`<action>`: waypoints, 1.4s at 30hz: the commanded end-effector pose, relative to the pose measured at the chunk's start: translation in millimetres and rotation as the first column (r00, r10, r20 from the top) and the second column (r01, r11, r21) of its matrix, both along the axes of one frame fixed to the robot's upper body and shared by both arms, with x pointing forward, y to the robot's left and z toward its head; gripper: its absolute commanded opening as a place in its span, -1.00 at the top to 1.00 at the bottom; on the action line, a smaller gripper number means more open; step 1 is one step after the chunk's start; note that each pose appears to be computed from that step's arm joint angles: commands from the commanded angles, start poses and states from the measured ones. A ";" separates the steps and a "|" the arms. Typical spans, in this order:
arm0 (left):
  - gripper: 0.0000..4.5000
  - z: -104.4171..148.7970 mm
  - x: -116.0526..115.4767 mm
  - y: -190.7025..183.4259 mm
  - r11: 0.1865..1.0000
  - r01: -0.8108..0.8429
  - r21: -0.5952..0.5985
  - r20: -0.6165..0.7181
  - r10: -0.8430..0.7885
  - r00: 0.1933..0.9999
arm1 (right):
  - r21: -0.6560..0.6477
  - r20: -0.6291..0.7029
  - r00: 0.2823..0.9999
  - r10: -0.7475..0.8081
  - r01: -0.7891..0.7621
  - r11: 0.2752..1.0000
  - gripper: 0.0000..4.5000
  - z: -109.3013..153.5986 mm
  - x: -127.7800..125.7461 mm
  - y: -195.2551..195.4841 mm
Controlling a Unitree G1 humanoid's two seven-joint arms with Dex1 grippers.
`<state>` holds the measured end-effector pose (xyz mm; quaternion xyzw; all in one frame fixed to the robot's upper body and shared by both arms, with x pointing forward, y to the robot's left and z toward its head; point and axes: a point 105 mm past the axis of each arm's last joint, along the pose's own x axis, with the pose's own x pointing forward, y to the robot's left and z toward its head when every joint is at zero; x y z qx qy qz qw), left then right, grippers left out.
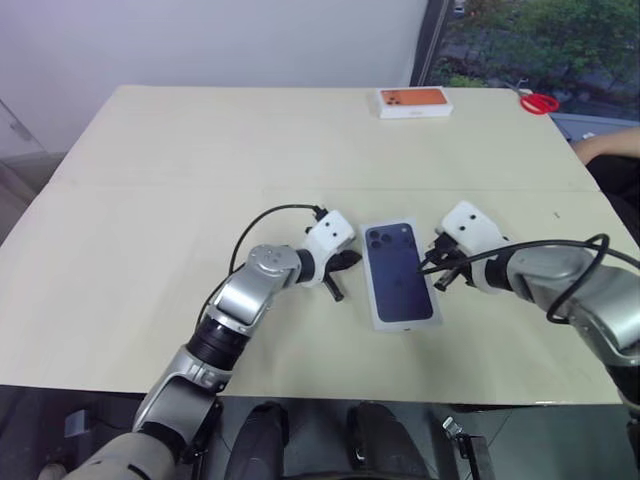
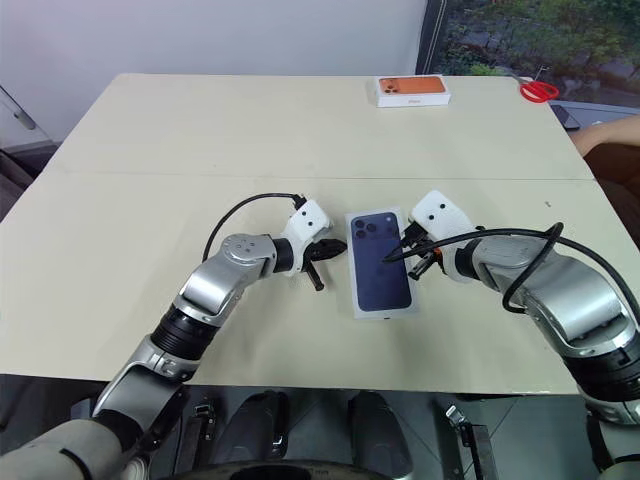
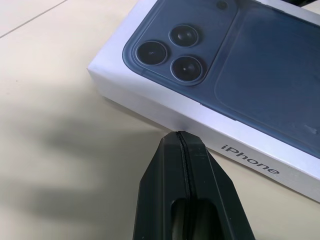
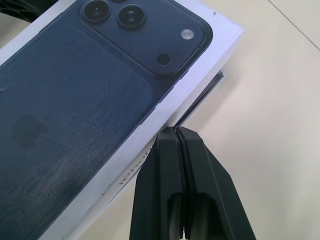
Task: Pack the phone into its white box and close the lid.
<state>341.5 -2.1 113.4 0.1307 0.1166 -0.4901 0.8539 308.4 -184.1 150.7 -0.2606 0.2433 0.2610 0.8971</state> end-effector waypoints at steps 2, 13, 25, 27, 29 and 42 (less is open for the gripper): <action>1.00 13.8 1.1 -5.4 0.998 -0.010 -0.055 0.021 0.011 1.000 | 0.004 0.057 0.998 0.015 -0.015 1.000 0.98 13.9 -0.3 3.0; 1.00 16.6 1.6 -9.4 0.997 -0.024 -0.074 0.014 0.025 1.000 | 0.014 0.063 0.998 -0.032 0.031 0.999 0.98 8.5 9.2 2.3; 1.00 11.8 -4.6 -1.7 0.999 0.006 -0.040 -0.002 -0.006 1.000 | -0.011 0.054 0.997 -0.060 0.061 0.998 0.98 4.1 8.9 -7.2; 1.00 14.3 -3.7 1.5 0.999 0.001 -0.048 0.000 -0.001 1.000 | -0.019 0.062 0.996 -0.065 0.067 0.998 0.98 6.9 8.7 -11.3; 1.00 27.1 -0.2 8.0 0.996 -0.013 -0.089 0.027 0.015 1.000 | -0.043 0.091 0.993 -0.076 0.080 0.996 0.98 17.4 7.3 -25.3; 1.00 42.9 36.2 -22.9 0.999 -0.035 -0.024 0.093 0.037 0.995 | 0.072 -0.022 0.973 0.229 -0.227 0.971 0.98 10.4 -52.3 4.2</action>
